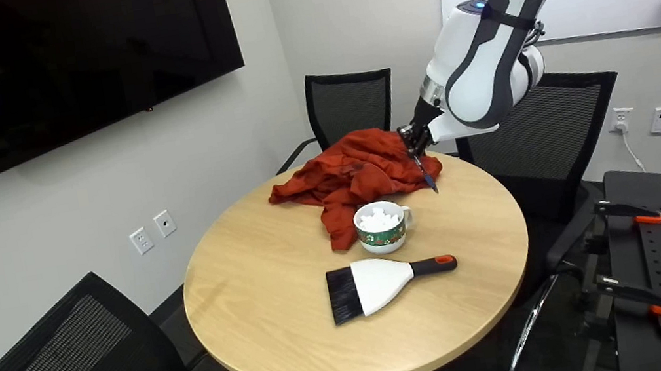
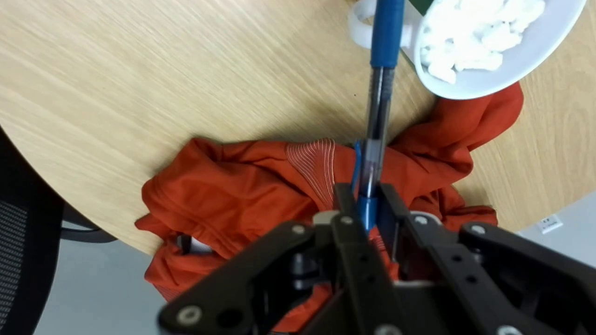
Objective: Use the pen to stir in the pot
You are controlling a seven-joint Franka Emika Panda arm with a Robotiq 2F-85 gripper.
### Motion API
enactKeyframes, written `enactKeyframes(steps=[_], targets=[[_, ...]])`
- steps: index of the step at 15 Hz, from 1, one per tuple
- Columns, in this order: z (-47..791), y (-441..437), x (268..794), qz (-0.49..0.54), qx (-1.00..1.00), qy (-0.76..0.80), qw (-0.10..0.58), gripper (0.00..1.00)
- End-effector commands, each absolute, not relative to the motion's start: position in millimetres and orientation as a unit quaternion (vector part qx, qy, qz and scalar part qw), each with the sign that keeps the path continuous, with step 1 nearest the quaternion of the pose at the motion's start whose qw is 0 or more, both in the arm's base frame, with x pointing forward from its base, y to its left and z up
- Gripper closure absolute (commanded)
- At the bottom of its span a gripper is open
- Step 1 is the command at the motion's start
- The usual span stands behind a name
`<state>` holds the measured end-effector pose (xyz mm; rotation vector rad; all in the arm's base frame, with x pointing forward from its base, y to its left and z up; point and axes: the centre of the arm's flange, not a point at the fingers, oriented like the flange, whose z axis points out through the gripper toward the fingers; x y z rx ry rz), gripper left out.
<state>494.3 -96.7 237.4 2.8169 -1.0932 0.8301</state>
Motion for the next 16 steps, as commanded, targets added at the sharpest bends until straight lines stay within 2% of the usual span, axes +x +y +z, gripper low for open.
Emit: enactKeyframes(steps=[1,10,16], targets=[[242,-76,509,0.316,0.878,-0.359,0.028,0.96],[247,-33,534,0.417,0.832,-0.355,0.090,0.96],[236,-14,545,0.445,0.818,-0.339,0.135,0.96]])
